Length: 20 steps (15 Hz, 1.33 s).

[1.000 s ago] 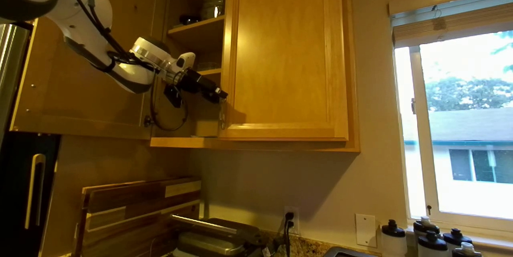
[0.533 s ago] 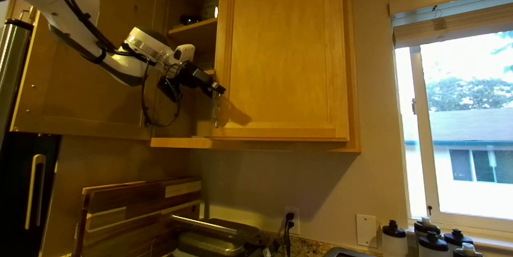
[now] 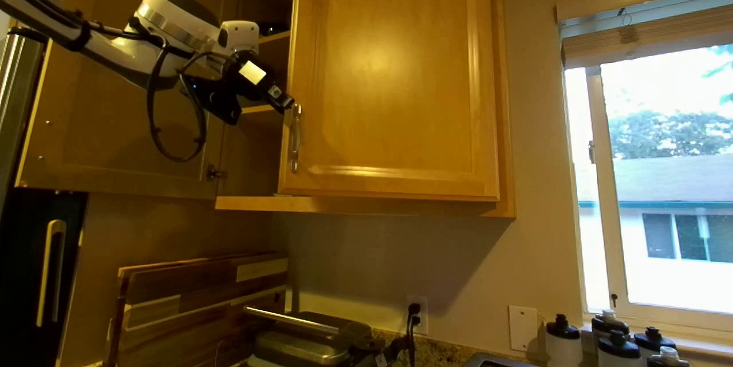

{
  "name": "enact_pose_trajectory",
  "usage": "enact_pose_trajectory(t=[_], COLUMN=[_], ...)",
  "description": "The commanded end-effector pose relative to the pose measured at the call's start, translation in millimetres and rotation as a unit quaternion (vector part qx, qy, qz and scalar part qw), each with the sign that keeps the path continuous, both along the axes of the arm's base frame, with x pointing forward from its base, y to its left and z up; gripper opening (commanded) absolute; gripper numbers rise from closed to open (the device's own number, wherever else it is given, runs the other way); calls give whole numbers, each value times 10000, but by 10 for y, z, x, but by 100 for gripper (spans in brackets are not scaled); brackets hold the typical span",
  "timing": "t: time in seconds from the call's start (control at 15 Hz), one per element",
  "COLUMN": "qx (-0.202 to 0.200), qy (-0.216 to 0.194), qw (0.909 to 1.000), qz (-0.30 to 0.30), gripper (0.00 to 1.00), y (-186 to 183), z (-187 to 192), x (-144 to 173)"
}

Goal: Open the cabinet doors

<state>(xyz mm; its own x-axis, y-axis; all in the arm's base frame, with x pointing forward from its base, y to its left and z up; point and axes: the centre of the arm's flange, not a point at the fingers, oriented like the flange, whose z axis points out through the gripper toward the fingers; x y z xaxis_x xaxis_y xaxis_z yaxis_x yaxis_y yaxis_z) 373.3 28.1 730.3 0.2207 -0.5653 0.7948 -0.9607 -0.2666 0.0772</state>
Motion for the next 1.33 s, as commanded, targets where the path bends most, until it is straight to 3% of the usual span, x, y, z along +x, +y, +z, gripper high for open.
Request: enact_pose_trajectory(t=[0.0, 0.33, 0.67, 0.93, 1.27], qx=[161, 442, 565, 675, 555], qy=[66, 65, 220, 761, 1596], qw=[9967, 9858, 9798, 9899, 9856], qz=[-798, -1617, -1904, -986, 49], gripper=[100, 100, 100, 100, 100], y=[-751, -1652, -1953, -1862, -1697], z=[-179, -304, -383, -433, -524], x=[-522, -968, -1144, -1099, -932])
